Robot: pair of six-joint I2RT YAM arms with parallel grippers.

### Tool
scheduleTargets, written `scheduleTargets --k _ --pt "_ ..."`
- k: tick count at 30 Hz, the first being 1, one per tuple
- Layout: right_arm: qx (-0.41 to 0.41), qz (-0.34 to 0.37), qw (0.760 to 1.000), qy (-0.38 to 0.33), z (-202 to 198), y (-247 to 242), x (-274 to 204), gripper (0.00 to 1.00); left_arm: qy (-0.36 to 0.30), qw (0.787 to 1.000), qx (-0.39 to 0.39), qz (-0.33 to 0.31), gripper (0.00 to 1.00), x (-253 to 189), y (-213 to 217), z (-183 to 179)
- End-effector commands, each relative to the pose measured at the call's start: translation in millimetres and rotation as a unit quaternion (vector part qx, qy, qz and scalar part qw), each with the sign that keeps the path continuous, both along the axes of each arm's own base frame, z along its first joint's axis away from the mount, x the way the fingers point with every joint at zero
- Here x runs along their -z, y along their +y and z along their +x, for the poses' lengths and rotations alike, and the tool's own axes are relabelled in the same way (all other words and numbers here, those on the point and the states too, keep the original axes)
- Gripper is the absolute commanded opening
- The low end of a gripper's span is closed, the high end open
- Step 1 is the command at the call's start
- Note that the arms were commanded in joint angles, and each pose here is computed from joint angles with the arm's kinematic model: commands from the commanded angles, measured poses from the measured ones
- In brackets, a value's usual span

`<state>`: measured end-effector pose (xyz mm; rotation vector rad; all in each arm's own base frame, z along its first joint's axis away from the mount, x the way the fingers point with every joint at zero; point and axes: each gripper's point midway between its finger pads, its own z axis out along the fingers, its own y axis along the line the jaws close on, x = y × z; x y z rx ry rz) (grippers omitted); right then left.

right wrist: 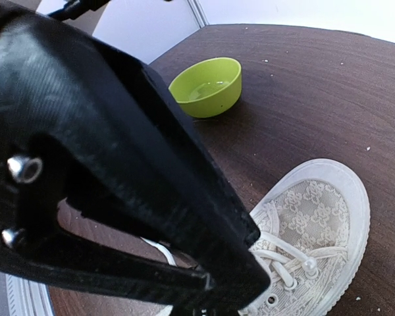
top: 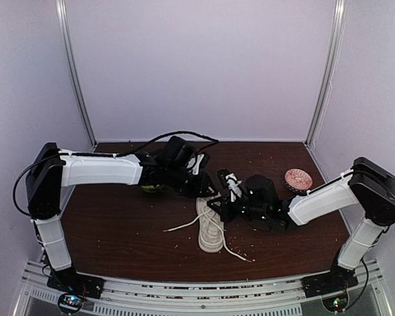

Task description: Tie the shoes

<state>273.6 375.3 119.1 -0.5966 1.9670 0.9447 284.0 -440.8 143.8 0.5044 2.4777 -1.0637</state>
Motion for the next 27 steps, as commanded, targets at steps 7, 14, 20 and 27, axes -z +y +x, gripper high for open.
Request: scheduleTargets --k 7,14,20,27 --pt "0.018 0.002 0.999 -0.032 6.3 -4.3 -21.1 0.25 0.007 1.000 -0.002 -0.013 0.00 6.2 1.8 0.4" --pt "0.024 -0.016 0.999 -0.020 -14.9 -34.8 -19.2 0.57 0.001 0.999 -0.030 -0.010 0.00 4.6 20.2 9.8" --pt "-0.006 -0.006 0.999 0.052 -57.1 -51.9 21.9 0.54 -0.001 1.000 -0.029 -0.010 0.00 2.5 21.7 8.6" --pt "-0.046 -0.001 0.993 0.110 -91.1 -45.7 55.5 0.44 0.001 1.000 -0.030 -0.007 0.00 4.1 23.9 7.3"
